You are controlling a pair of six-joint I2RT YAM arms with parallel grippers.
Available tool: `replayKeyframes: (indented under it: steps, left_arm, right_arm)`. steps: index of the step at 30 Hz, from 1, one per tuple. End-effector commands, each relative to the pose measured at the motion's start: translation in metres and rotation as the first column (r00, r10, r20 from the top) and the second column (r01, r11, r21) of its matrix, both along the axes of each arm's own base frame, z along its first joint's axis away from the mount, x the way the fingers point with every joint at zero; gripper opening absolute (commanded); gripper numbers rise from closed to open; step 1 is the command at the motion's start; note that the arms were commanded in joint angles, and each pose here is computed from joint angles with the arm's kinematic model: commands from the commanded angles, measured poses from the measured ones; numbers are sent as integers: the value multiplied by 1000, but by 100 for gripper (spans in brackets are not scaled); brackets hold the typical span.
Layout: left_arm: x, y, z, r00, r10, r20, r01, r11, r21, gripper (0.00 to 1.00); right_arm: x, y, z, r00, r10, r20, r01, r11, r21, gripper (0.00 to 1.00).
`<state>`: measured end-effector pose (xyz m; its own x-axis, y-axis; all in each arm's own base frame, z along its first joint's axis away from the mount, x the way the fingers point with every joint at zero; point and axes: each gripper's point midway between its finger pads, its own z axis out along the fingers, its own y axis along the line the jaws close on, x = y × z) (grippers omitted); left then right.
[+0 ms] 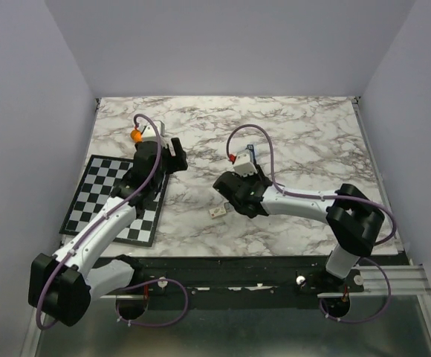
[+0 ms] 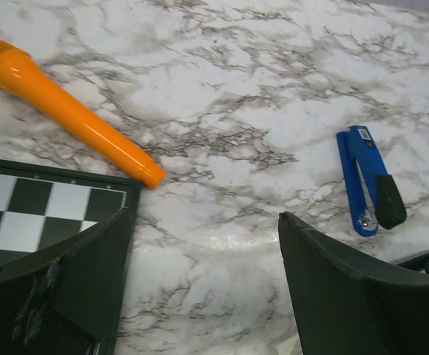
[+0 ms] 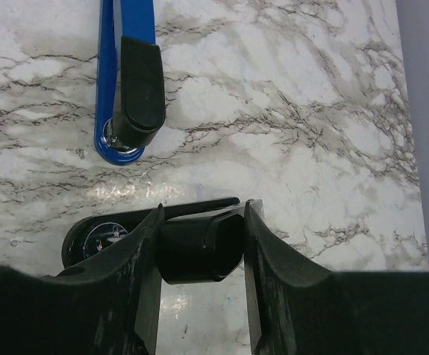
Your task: Load the staples into the stapler
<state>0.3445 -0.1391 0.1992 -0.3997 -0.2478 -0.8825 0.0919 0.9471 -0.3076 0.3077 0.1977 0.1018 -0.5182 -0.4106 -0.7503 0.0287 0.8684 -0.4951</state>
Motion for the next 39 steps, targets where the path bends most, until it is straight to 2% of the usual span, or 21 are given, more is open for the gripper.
replayKeyframes:
  steps: [1,4,7,8,13,19,23,27,31,39]
  left_arm:
    - [-14,52,-1,995,96,-10,-88,952,293,88]
    - [-15,56,-9,995,104,5,-100,948,302,89]
    - [-17,53,-14,996,87,7,-86,953,292,89]
    - [-16,53,-13,996,83,12,-83,952,294,89]
    - [-15,53,-4,996,78,38,-86,953,289,89]
    - [-17,54,1,996,75,54,-88,954,288,89]
    - [-17,52,3,996,67,60,-81,956,281,89]
    - [-19,50,6,996,54,67,-70,959,275,89]
    - [-21,47,11,996,33,78,-52,964,261,89]
    - [-25,52,18,995,35,95,-60,960,272,89]
  right_arm:
    - [-39,-10,-80,963,-77,-258,83,996,11,40]
    - [-38,-9,-85,956,-96,-278,93,995,-25,42]
    - [-39,-3,-86,951,-82,-298,84,996,-5,46]
    - [-39,0,-87,950,-69,-306,78,997,17,51]
    - [-44,9,-81,945,-38,-324,70,994,88,60]
    - [-48,21,-71,939,11,-343,53,983,175,64]
    - [-49,41,-55,933,120,-338,-19,958,288,67]
    - [-51,50,-40,926,181,-331,-63,939,337,68]
    - [-54,44,-24,928,195,-317,-78,935,346,64]
    - [-61,22,-16,915,182,-360,-38,927,374,47]
